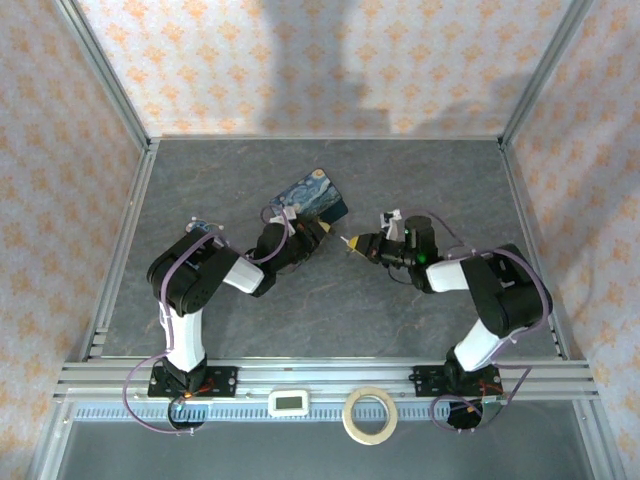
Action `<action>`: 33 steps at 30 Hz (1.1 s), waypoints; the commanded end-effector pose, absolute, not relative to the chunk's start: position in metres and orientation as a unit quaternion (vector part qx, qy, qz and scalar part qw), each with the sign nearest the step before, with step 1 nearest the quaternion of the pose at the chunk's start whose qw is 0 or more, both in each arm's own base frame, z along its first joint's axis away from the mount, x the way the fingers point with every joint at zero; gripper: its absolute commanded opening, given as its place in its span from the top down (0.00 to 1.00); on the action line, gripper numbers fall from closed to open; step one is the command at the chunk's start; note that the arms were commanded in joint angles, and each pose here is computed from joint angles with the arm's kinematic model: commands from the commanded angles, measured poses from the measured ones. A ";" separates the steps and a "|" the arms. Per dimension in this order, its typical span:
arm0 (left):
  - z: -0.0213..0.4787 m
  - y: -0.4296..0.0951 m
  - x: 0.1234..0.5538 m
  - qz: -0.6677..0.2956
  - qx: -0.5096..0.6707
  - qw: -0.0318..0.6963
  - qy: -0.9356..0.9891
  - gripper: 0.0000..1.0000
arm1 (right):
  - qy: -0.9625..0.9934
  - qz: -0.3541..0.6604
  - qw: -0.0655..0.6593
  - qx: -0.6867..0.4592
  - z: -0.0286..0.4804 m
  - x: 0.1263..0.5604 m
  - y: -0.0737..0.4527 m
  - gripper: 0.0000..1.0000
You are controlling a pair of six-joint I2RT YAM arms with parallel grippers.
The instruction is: Unlock a padlock with a key
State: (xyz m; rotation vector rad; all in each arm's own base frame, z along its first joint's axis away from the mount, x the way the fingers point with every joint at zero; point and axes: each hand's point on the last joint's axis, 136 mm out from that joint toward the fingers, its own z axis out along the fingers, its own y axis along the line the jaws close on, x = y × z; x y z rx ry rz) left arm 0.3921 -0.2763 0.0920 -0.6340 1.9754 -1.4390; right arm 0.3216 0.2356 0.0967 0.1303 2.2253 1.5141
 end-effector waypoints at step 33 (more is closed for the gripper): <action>0.129 -0.287 0.385 -0.603 -0.222 0.309 0.701 1.00 | 0.763 0.599 0.239 0.032 0.120 0.333 0.259 1.00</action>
